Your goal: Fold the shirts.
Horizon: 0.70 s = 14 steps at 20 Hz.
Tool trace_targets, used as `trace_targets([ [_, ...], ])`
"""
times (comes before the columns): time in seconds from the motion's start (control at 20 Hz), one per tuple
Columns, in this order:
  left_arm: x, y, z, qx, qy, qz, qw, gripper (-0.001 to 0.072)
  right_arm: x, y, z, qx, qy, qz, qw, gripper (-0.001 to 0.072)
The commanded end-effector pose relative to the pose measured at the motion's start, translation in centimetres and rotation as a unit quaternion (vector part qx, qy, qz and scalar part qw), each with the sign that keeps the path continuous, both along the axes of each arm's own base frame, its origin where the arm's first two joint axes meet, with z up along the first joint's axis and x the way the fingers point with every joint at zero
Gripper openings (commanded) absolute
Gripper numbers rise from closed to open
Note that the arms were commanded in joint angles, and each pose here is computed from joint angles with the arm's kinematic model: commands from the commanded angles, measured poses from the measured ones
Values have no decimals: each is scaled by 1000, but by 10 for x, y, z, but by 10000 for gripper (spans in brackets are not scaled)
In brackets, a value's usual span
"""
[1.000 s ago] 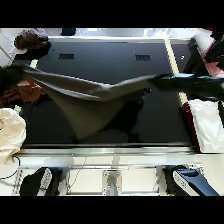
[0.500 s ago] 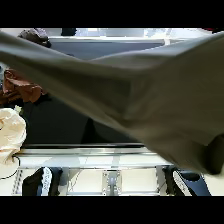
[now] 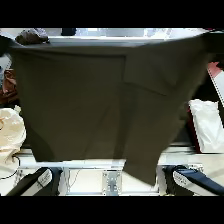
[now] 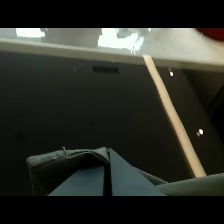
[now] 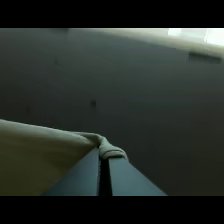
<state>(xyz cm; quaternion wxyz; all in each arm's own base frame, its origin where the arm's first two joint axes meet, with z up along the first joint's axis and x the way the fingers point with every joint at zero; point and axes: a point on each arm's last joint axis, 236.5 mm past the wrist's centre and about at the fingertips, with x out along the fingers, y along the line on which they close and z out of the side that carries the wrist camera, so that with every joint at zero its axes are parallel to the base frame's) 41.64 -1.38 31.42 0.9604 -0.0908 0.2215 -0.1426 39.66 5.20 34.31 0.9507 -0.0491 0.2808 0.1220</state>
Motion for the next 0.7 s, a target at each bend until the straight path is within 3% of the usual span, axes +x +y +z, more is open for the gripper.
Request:
trace_targets([
  [0.0, 83, -13, -113, 51, 96, 17, 994, 5, 92, 0, -139, -5, 148, -4, 989, 20],
  [0.3, 173, 6, -242, 37, 129, 83, 987, 5, 185, 4, -318, 28, 229, -31, 973, 20],
  [0.65, 186, 16, -266, 29, 132, 101, 986, 6, 227, 3, -304, 61, 150, -60, 985, 20],
])
